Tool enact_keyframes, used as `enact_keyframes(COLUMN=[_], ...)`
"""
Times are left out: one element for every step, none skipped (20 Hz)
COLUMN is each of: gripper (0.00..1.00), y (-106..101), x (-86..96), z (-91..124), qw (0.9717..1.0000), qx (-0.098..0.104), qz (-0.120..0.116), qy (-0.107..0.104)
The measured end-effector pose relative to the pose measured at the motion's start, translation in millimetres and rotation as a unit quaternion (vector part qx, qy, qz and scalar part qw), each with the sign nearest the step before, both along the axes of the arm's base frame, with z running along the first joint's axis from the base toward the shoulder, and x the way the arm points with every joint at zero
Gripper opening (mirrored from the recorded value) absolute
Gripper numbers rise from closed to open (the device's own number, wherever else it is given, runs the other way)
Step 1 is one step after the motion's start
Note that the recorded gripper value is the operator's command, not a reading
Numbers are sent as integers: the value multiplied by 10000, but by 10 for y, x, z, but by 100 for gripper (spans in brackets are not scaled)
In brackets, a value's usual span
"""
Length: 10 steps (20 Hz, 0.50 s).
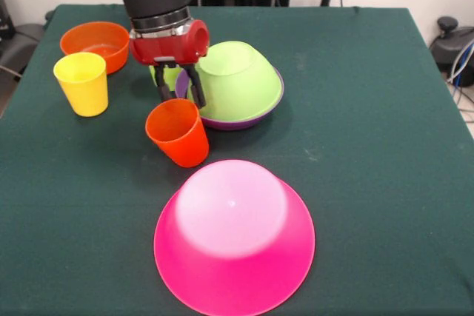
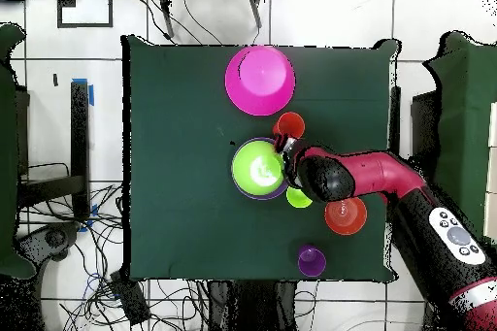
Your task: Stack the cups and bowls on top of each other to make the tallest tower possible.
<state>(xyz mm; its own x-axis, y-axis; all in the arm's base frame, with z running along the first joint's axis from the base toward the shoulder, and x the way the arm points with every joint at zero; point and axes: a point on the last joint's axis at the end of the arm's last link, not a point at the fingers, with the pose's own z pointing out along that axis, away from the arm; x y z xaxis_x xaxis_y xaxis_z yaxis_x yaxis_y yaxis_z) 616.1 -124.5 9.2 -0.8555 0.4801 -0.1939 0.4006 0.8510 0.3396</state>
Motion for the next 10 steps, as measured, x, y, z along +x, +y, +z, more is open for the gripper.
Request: enact_keyframes(gripper=[100,100,100,100,100,100,100,100,100,100], y=[-24,-52,-112,-160,-199,-238,-277,-292,-350,-369], x=[2,2,-1,-8,-18,-29,-44,-52,-95,-121], z=[11,20,36,39,35,30,19,13,-34,-66], qw=[10000,10000,10000,10000,9999,9999,9999,9999,9999,9999], qx=[-9,-17,-25,-26,-19,-13,-4,1,30,53], qz=[-10,-24,-58,-88,-110,-132,-149,-153,-156,-146], qy=[-6,-12,-22,-30,-33,-36,-35,-33,-18,-6])
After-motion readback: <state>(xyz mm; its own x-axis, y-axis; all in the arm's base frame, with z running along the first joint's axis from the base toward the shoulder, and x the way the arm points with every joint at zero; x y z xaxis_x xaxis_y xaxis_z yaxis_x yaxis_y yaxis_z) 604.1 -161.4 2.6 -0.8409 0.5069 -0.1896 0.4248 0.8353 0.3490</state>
